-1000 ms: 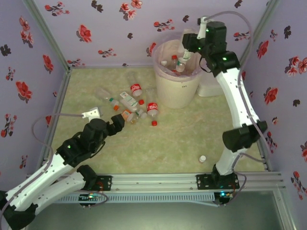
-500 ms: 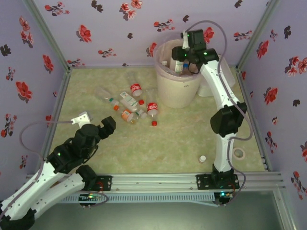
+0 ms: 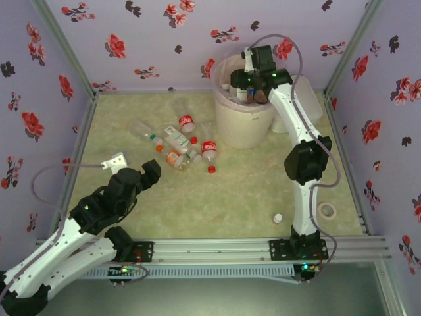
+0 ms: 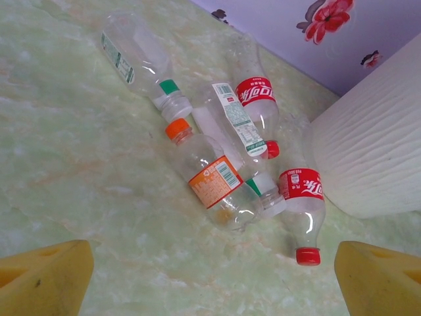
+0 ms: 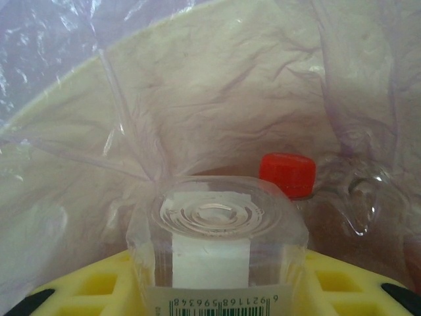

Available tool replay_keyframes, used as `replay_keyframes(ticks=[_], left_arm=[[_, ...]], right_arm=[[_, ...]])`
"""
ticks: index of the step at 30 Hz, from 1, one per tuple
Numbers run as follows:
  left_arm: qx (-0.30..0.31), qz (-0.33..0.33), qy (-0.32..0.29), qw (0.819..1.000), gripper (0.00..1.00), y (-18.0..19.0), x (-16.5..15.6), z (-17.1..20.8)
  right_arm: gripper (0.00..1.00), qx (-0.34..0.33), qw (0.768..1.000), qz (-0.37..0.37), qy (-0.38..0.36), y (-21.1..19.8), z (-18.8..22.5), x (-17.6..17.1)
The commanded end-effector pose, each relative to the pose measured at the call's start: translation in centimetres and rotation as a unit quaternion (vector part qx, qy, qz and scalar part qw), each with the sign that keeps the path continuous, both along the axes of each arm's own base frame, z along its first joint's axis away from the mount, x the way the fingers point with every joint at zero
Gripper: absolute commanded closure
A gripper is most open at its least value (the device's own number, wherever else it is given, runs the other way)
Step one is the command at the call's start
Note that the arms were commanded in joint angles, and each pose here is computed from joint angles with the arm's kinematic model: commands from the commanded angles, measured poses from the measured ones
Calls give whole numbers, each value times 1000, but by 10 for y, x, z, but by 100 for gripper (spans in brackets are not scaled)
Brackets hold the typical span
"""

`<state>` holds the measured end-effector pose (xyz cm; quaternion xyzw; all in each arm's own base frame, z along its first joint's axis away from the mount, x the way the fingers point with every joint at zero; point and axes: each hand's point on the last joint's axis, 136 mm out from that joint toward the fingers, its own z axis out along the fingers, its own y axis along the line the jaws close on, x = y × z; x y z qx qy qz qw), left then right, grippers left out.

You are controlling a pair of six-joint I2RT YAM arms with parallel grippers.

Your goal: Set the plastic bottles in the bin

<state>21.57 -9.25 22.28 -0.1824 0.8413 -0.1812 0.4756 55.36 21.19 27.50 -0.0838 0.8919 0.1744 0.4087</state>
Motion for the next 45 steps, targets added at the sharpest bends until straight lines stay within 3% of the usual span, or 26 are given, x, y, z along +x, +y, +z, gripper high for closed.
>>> replay_keyframes(ticks=[1,5,13,21,24,27,35,45], left_arm=[[16,4,5,1000,4,2,2,-6],[23,8,15,1000,3,3,4,-11],[25,2,25,999,0,-5,10,-15],[24,-16,30,999,0,-15,23,-12],[20,2,36,999,0,-10,40,-13],[-23,0,57,998,0,-10,67,-23],[-41,52,87,994,1,11,151,-42],[-97,93,134,982,23,13,207,-103]], right_arm=[[60,-39,994,-44,94,-25,-85,-11],[38,-6,998,-63,24,-33,-34,-13],[1,-16,998,-51,-42,-49,54,-40],[0,-39,990,-71,-111,-87,127,-90],[0,-36,988,-89,-125,-106,145,-111],[0,-37,983,-118,-137,-130,154,-138],[0,94,978,-130,-134,-140,128,-208],[1,96,976,-167,-97,-157,69,-256]])
